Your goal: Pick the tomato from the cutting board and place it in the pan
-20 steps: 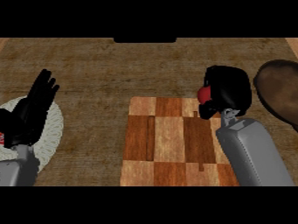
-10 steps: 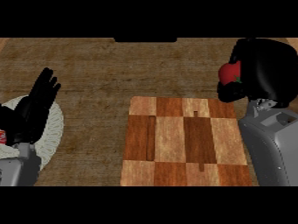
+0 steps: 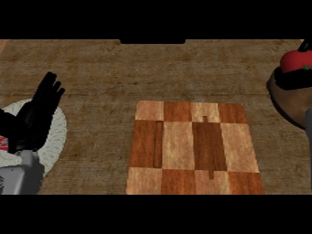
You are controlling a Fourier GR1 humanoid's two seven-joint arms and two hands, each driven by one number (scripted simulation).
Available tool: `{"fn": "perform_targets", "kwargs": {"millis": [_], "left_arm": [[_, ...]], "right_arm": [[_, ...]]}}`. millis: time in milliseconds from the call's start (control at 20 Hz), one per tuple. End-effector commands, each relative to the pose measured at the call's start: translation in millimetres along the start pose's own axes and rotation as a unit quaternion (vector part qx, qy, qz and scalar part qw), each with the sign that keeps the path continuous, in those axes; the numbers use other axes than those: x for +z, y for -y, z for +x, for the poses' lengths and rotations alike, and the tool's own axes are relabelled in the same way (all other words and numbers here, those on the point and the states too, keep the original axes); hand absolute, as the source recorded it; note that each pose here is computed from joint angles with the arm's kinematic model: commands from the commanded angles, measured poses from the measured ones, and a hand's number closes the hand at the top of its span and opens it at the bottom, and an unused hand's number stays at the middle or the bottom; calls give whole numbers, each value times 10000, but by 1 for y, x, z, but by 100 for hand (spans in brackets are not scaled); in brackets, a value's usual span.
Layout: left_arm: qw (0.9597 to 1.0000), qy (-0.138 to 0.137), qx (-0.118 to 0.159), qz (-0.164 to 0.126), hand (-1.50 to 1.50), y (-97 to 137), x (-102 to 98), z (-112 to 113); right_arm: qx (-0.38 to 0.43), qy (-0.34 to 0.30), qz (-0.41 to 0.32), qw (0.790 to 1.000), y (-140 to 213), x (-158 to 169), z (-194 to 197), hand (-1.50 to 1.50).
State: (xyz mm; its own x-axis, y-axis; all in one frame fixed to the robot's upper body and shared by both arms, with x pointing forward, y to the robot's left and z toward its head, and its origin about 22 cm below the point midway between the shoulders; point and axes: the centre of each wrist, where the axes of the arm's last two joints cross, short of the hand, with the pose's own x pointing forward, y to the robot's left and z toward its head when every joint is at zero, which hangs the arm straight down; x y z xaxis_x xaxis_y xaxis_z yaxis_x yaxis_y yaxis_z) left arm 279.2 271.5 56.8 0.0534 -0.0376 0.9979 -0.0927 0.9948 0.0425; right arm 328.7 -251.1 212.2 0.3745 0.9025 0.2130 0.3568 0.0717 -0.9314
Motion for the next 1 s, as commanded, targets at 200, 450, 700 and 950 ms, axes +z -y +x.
{"fn": "perform_targets", "kwargs": {"millis": [200, 450, 700, 950], "left_arm": [[10000, -33, -23, 0, 0, -4, -5, 5], [10000, 65, 54, -17, 0, 11, 6, 7], [9999, -47, 43, -109, 0, -6, 3, 4], [9998, 64, 27, -160, 0, 12, -10, 5]], "right_arm": [[-434, -419, -415, 9973, 7, -54, -98, 150], [-322, -272, -233, 9988, -47, -52, -158, 150], [-787, -83, 100, 9968, -73, -76, -174, 150], [-593, 40, 305, 9978, -117, -77, -181, 150]]}}
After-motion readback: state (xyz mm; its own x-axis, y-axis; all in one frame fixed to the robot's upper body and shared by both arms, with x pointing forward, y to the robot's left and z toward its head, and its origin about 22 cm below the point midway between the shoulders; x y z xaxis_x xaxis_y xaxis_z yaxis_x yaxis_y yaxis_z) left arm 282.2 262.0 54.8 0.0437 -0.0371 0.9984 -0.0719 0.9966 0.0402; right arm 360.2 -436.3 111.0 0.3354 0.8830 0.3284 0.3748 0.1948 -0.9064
